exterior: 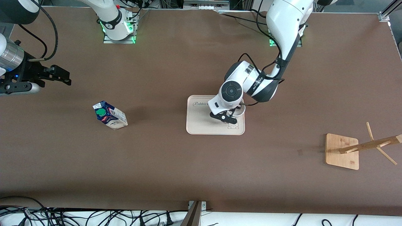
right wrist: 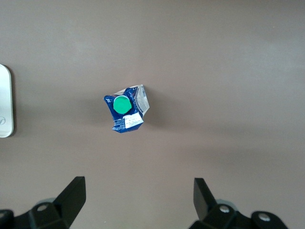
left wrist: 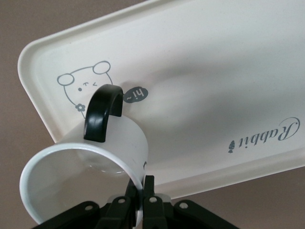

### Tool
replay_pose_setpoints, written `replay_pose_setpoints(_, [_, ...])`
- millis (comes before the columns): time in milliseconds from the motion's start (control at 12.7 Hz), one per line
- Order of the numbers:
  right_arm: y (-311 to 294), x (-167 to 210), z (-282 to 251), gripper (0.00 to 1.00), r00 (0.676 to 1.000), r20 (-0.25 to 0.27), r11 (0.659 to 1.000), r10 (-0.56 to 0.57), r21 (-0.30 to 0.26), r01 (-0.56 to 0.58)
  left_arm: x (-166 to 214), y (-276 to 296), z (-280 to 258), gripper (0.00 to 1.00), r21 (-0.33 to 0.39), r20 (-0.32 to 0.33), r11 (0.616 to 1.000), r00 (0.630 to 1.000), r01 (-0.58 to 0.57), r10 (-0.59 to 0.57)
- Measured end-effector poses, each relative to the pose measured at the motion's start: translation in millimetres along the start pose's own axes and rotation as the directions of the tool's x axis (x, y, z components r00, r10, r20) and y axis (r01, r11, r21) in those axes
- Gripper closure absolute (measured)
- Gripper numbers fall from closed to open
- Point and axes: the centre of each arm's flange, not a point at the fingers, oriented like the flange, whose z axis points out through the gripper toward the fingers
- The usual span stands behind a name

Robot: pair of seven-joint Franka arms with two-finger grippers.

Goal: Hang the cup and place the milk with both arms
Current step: 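Grasp the white mug rim with the left gripper and lift it, then carry the mug with the left gripper to the wooden mug tree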

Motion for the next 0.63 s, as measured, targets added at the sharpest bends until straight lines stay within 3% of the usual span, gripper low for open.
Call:
replay_pose_setpoints(157, [-2.0, -0.9, -2.5, 0.0, 1.0, -0.006, 1.0, -0.012, -0.002, 0.012, -2.3, -3.5, -11.3, 0.93, 0.048, 0.044, 0.999, 0.999, -0.012, 0.01])
replay_pose_setpoints(314, [-1.0, -3.4, -7.3, 0.0, 1.0, -0.014, 1.0, -0.02, -0.02, 0.02, -1.0, -9.5, -74.0, 0.93, 0.135, 0.056, 0.991, 0.998, -0.022, 0.015])
replay_pose_setpoints(629, [0.6, -6.5, -11.1, 0.0, 1.0, -0.024, 0.999, -0.02, -0.025, 0.02, -42.6, -69.2, -274.4, 0.93, 0.117, -0.144, 0.99, 0.988, 0.076, -0.059])
